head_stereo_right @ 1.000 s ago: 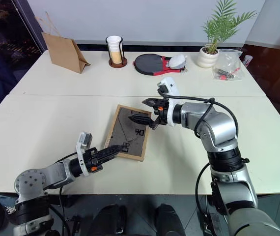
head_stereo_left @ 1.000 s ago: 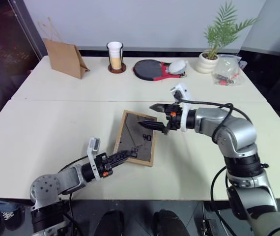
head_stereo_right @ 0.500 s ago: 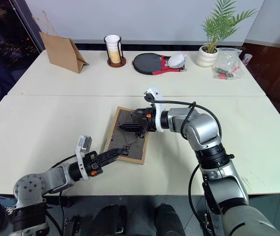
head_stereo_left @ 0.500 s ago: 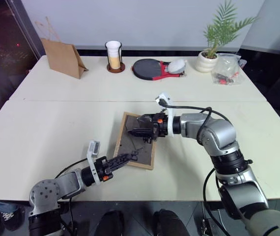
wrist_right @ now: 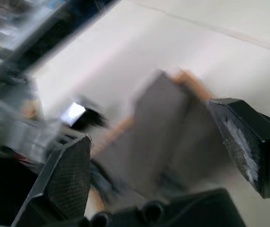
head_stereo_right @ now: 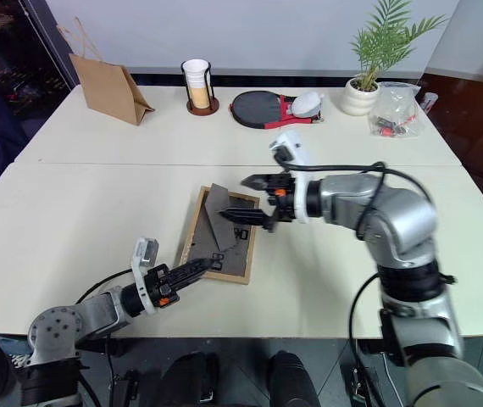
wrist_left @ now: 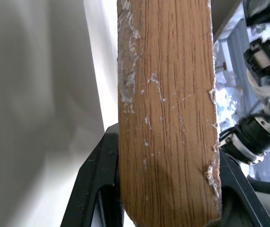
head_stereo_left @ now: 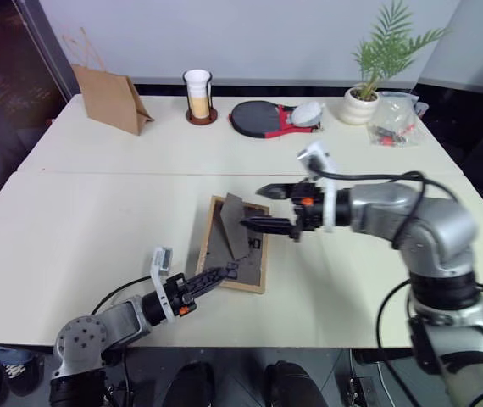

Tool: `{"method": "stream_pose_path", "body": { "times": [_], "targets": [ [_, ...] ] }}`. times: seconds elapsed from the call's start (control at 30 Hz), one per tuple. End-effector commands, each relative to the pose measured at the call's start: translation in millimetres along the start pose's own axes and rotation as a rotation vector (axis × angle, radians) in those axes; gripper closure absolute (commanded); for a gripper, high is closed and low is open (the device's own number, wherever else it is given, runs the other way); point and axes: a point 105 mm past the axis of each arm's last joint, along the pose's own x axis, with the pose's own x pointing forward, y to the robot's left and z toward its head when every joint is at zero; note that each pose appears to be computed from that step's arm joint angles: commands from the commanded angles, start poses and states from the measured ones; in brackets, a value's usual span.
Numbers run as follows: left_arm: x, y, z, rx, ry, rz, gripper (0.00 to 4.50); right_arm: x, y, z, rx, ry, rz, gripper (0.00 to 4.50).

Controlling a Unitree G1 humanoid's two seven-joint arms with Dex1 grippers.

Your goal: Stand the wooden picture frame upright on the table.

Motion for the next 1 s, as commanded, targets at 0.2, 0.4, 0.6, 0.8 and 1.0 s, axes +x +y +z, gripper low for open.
{"method": "stream_pose_path", "body": {
  "times": [0.2, 0.4, 0.6, 0.8, 1.0],
  "targets": [
    [-4, -13, 13, 0.016, -0.024, -0.099, 3.39, -19, -39, -2, -0.7, 0.023, -0.308, 0.04],
    [-6, -18, 10, 0.01, -0.016, -0.126, 3.39, 4, -30, -9, -1.041, -0.143, -0.325, 0.04],
    [-10, -10, 9, 0.017, -0.006, -0.1, 3.39, 3, -36, 6, -0.552, -0.225, -0.247, 0.04],
    [-14, 0, 4, 0.011, 0.007, -0.094, 3.39, -3, -7, 21, -0.032, -0.284, 0.086, 0.04],
    [-18, -2, 8, -0.012, -0.015, -0.127, 3.39, 9, -30, -15, -0.889, -0.036, -0.134, 0.04]
  ]
}}
